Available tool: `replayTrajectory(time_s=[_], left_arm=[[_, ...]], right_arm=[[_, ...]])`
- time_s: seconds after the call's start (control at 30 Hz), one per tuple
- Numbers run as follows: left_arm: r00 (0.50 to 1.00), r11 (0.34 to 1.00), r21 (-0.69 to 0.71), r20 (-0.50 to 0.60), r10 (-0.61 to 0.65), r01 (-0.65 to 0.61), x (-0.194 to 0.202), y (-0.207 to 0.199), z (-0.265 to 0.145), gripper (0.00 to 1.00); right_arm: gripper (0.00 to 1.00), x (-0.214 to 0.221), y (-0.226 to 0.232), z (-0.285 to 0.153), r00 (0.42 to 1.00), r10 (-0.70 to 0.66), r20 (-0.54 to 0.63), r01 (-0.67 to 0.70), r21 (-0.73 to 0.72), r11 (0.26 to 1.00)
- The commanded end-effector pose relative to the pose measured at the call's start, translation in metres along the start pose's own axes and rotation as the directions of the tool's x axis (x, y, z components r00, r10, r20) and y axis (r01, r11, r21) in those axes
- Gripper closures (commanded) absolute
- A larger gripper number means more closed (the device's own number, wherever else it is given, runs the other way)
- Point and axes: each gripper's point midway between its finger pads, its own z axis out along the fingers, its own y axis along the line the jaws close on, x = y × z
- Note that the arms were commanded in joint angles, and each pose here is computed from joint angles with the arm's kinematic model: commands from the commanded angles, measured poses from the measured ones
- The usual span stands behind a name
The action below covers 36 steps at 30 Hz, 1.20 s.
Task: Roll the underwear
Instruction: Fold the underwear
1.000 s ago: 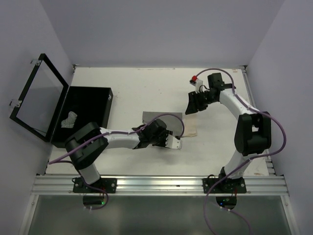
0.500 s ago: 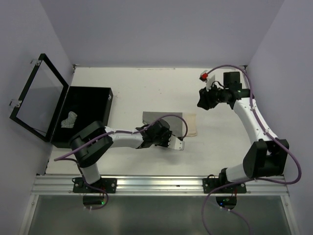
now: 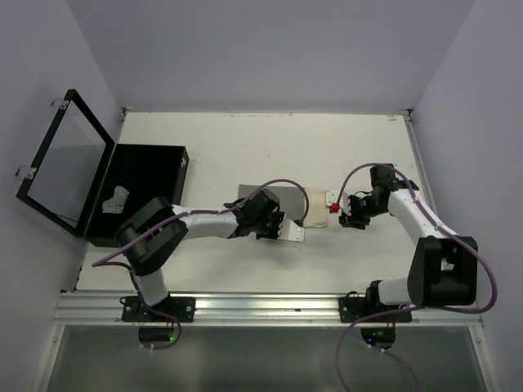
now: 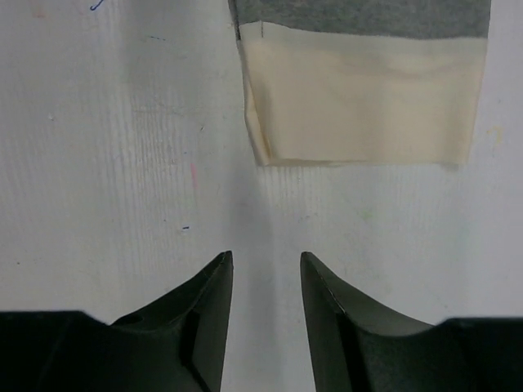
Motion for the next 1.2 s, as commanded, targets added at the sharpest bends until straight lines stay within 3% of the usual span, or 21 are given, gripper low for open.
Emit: replayTrajectory(time_s=[0.0,0.07,0.27,0.77,0.9,1.03,1.17], left_arm=[[0.996,0.989,0.125,-0.055,-0.066,0.072,0.022,-0.03,-0.001,1.0],[0.996,0.988,0.131,-0.054,-0.069,0.076,0.022,-0.031,-0.001,1.0],[0.995,0.986,0.137,-0.05,-0.088,0.094,0.023,-0.028,-0.001,1.0],[0.993,0.984,0.133,-0.048,-0.11,0.116,0.025,-0.023,-0.004,1.0],[0.992,0.983,0.138,-0.05,-0.116,0.122,0.026,-0.023,-0.004,1.0],[0.992,0.982,0.14,-0.047,-0.118,0.123,0.026,-0.024,-0.005,1.0],[0.992,0.982,0.144,-0.047,-0.114,0.12,0.027,-0.024,-0.006,1.0]], right_arm=[[0.55,-0.023,-0.001,0.004,0.934,-0.34,0.111,0.34,0.014,0.94],[0.47,-0.031,-0.001,0.015,0.905,-0.402,0.142,0.4,0.042,0.916],[0.52,-0.038,0.019,0.042,0.841,-0.504,0.199,0.519,-0.03,0.854],[0.62,-0.017,0.014,0.076,0.844,-0.525,0.106,0.535,-0.103,0.839],[0.73,-0.014,0.016,0.082,0.851,-0.519,0.082,0.526,-0.12,0.842],[0.98,-0.014,0.013,0.085,0.855,-0.514,0.063,0.518,-0.12,0.847],[1.0,-0.016,0.011,0.085,0.862,-0.503,0.061,0.506,-0.117,0.854]])
